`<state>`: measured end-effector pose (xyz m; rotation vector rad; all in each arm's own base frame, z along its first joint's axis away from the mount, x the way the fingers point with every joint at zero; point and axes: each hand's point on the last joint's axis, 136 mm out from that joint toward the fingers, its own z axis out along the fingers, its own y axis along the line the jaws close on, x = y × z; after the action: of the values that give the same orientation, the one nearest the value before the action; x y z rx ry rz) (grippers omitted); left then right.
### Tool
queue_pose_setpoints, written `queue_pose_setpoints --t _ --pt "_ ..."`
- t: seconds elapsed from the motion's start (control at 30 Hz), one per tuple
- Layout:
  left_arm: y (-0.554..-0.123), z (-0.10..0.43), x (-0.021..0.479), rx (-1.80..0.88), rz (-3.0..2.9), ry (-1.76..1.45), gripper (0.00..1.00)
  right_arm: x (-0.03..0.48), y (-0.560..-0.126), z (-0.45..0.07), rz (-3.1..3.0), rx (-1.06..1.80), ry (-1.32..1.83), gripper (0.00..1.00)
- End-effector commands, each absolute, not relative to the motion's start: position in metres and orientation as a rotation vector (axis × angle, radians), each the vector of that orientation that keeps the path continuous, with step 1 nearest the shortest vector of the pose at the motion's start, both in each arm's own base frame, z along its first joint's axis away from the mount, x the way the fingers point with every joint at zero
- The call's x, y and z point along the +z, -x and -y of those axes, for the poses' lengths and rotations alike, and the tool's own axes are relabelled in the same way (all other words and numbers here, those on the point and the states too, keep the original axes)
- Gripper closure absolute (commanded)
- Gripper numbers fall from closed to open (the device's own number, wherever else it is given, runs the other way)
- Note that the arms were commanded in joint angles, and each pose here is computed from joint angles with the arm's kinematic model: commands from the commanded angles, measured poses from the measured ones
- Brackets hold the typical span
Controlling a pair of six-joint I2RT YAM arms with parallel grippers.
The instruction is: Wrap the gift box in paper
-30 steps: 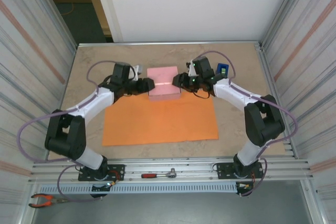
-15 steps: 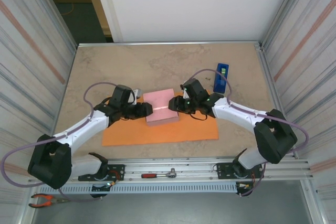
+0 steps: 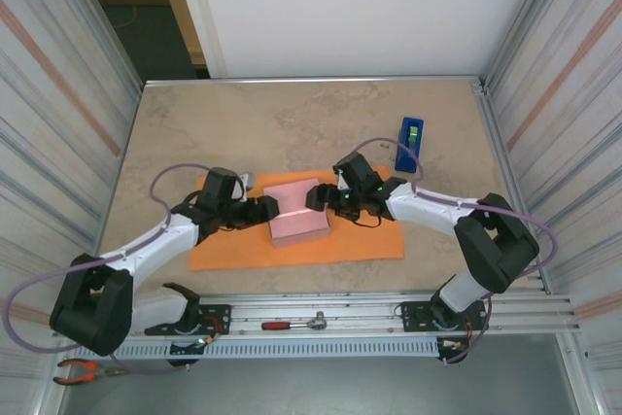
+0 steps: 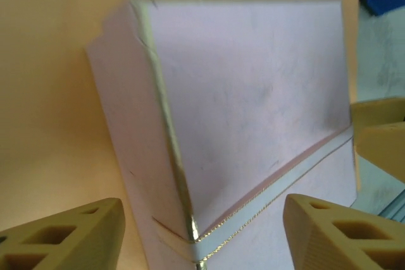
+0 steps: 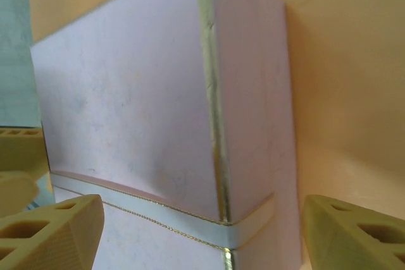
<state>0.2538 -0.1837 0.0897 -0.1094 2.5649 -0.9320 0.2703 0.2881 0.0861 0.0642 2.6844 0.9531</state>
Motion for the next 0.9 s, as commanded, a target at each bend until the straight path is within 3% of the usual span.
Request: queue_pose_setpoints --t 0.0,0.1,0.23,0.4,0.6,0.87 --pt "-0.265 0.167 0.100 -0.928 -2.489 0.226 0.29 0.104 -0.275 -0.267 -2.638 0.947 -0.086 0.19" --pt "-0.276 0.154 0.093 -0.919 -2.464 0.349 0.30 0.099 -0.281 -0.250 -2.642 0.927 -0.138 0.24" --pt "-0.290 0.143 0.074 -0.891 -2.453 0.462 0.33 0.076 -0.291 -0.237 -2.679 0.910 -0.196 0.48" --pt "-0.303 0.138 0.055 -0.860 -2.462 0.513 0.34 0.050 -0.301 -0.233 -2.714 0.877 -0.213 0.69" --pt "-0.312 0.124 0.032 -0.773 -2.483 0.556 0.34 0.017 -0.310 -0.230 -2.767 0.837 -0.234 0.79" --pt "-0.334 0.106 0.012 -0.706 -2.489 0.610 0.34 0.000 -0.349 -0.227 -2.771 0.811 -0.269 0.79"
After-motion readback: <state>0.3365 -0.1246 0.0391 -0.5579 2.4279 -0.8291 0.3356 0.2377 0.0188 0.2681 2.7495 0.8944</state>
